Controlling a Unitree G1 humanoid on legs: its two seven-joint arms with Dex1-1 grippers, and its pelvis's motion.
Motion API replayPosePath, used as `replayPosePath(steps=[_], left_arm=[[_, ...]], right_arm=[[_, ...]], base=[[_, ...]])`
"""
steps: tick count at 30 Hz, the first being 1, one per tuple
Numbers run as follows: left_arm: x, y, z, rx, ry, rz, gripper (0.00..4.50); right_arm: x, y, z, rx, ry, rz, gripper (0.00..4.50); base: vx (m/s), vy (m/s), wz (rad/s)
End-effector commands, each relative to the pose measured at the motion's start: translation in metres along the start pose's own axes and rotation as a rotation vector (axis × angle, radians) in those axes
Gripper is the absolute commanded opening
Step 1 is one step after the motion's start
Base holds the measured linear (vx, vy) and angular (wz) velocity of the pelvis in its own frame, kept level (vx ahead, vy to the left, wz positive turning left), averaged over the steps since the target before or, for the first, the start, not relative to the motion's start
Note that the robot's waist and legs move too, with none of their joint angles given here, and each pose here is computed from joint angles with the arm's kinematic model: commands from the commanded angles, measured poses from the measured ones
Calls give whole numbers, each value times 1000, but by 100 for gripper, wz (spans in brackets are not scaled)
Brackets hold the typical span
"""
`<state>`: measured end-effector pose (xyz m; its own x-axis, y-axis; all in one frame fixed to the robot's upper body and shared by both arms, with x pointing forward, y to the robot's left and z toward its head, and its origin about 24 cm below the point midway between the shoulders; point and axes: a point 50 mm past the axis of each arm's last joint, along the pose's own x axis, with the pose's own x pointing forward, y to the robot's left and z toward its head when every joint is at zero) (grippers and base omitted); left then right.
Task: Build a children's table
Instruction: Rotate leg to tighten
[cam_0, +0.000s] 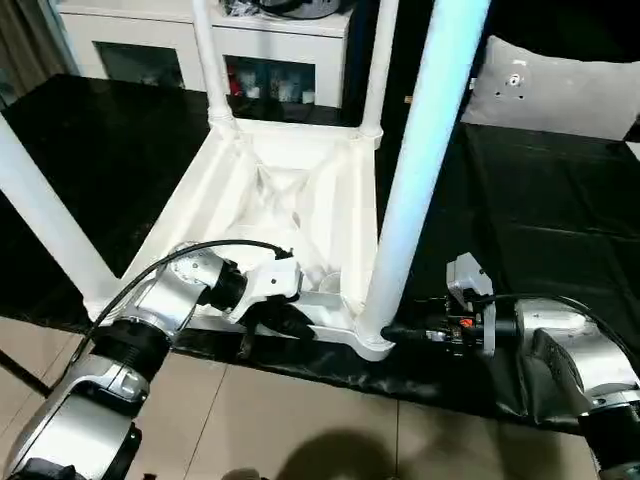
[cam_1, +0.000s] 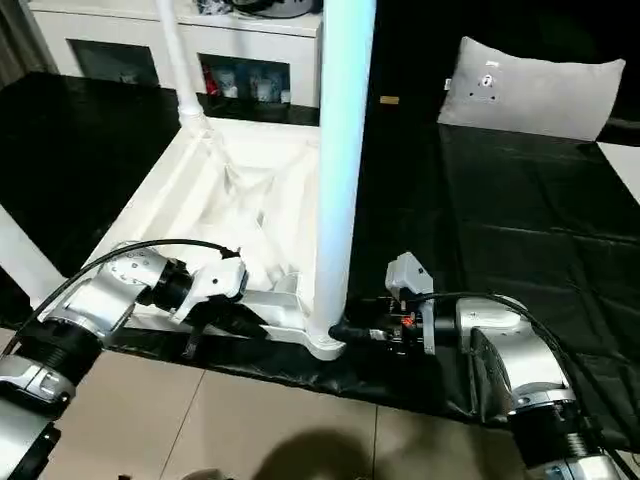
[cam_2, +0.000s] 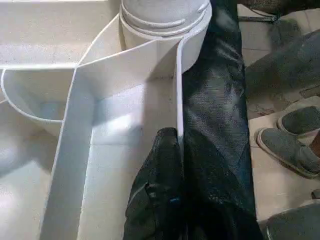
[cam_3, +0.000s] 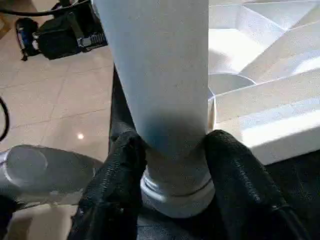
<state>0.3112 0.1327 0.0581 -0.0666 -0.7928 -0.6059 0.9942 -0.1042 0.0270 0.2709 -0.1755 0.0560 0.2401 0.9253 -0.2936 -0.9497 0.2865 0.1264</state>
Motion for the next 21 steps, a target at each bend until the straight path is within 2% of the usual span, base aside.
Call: replayPosePath(steps=[1,3,5,8,13,14,19,21], left_arm=[[15,-3,13,63,-28,-63,0],[15,-4,13,63,-28,-62,0],[15,-3,13,63,-28,-61,0],[14,-3,13,62,-27,-60,0],[14,-4,13,62,-26,-61,0],[14,-4,13,62,-25,-61,0],[13,-3,13,62,-23,-60,0],[13,-3,13,61,-21,-59,0]], right_arm=[[8,-6,11,-60,-21,-52,185],[9,-6,12,-47,-28,-47,185],[9,-6,12,-35,-36,-40,217],[9,-5,13,-22,-43,-28,237],[11,-7,14,-49,-54,-60,283],[12,-7,14,-53,-52,-61,306],[11,-7,14,-35,-48,-55,306],[10,-7,14,-28,-52,-48,284]], base=[[0,0,0],[0,0,0],[0,0,0],[0,0,0],[0,0,0],[0,0,0],[0,0,0],[0,0,0]])
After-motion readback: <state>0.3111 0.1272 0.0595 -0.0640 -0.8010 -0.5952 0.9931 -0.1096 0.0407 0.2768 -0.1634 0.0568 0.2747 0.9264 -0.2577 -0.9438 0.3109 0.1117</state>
